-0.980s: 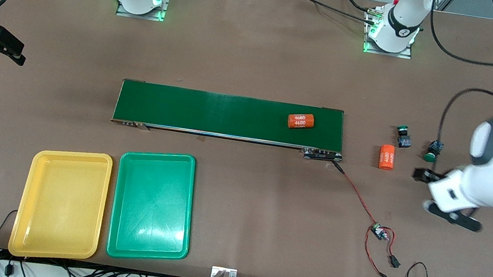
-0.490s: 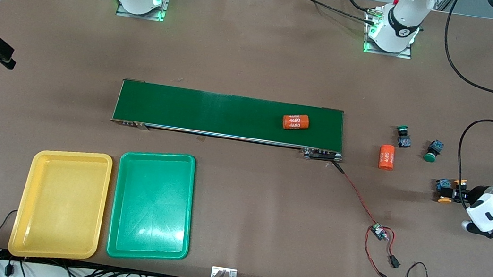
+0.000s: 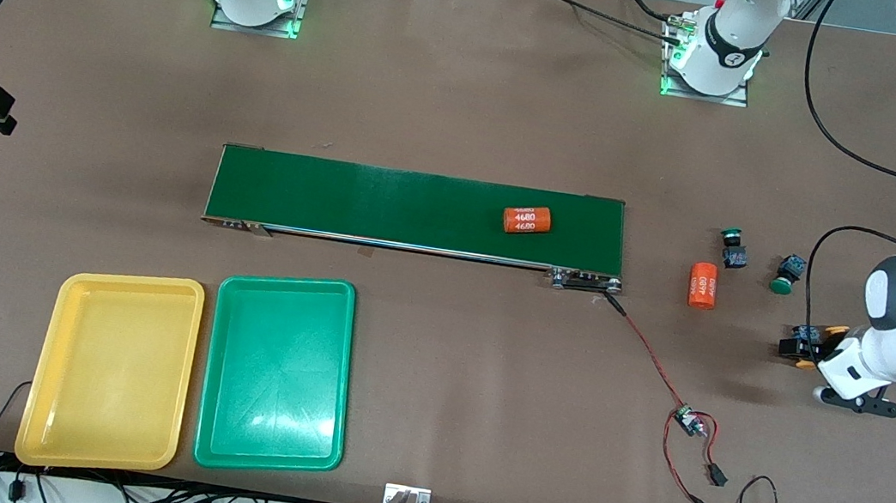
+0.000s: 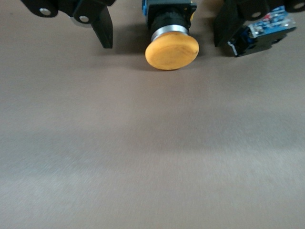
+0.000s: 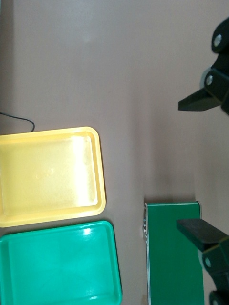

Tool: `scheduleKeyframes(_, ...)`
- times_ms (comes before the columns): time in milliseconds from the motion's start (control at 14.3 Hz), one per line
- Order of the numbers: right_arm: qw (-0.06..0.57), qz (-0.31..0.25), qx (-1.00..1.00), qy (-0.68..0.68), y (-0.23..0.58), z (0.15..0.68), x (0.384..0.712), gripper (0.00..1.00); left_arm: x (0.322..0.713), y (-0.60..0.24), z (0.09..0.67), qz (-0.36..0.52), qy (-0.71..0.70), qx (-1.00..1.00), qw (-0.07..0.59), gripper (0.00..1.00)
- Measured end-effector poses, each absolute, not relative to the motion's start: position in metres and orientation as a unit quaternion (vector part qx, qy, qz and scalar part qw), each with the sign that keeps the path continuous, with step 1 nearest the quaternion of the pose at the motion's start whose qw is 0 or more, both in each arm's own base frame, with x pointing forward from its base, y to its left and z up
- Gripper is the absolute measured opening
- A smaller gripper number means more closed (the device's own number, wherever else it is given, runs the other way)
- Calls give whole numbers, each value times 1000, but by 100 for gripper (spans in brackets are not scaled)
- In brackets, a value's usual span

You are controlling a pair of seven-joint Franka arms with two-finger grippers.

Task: Sort buttons by color to trays
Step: 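Grasp a yellow-cap button from the pile with the left gripper, then place the yellow-cap button on the conveyor belt with the left gripper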

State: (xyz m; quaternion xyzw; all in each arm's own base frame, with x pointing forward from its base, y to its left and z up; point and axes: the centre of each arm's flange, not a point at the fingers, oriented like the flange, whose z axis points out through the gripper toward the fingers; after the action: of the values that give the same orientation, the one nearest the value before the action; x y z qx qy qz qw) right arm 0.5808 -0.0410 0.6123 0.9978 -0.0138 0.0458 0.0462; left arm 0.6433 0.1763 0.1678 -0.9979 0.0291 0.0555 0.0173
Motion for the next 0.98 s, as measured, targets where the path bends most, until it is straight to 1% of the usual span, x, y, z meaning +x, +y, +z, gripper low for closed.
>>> scheduleKeyframes(140, 48, 45, 998, -18, -46, 615, 578, 100, 640, 177, 165, 59, 29, -998, 16, 73)
scheduleKeyframes(210, 48, 41, 998, -23, -52, 614, 577, 100, 640, 176, 168, 57, 29, -998, 16, 60)
scheduleKeyframes(350, 49, 38, 998, -28, -58, 613, 576, 100, 643, 173, 174, 52, 32, -998, 17, 41)
scheduleKeyframes(490, 48, 38, 998, -23, -51, 612, 577, 100, 647, 165, 192, 50, 38, -998, 18, 40)
scheduleKeyframes(630, 48, 38, 998, -19, -47, 611, 578, 100, 652, 136, 232, 68, 57, -996, 18, 40)
scheduleKeyframes(840, 49, 35, 998, -19, -47, 609, 579, 100, 645, 61, 296, 118, 91, -989, 16, 40)
scheduleKeyframes(980, 49, 34, 998, -19, -47, 607, 580, 100, 633, 3, 317, 155, 70, -985, -5, 40)
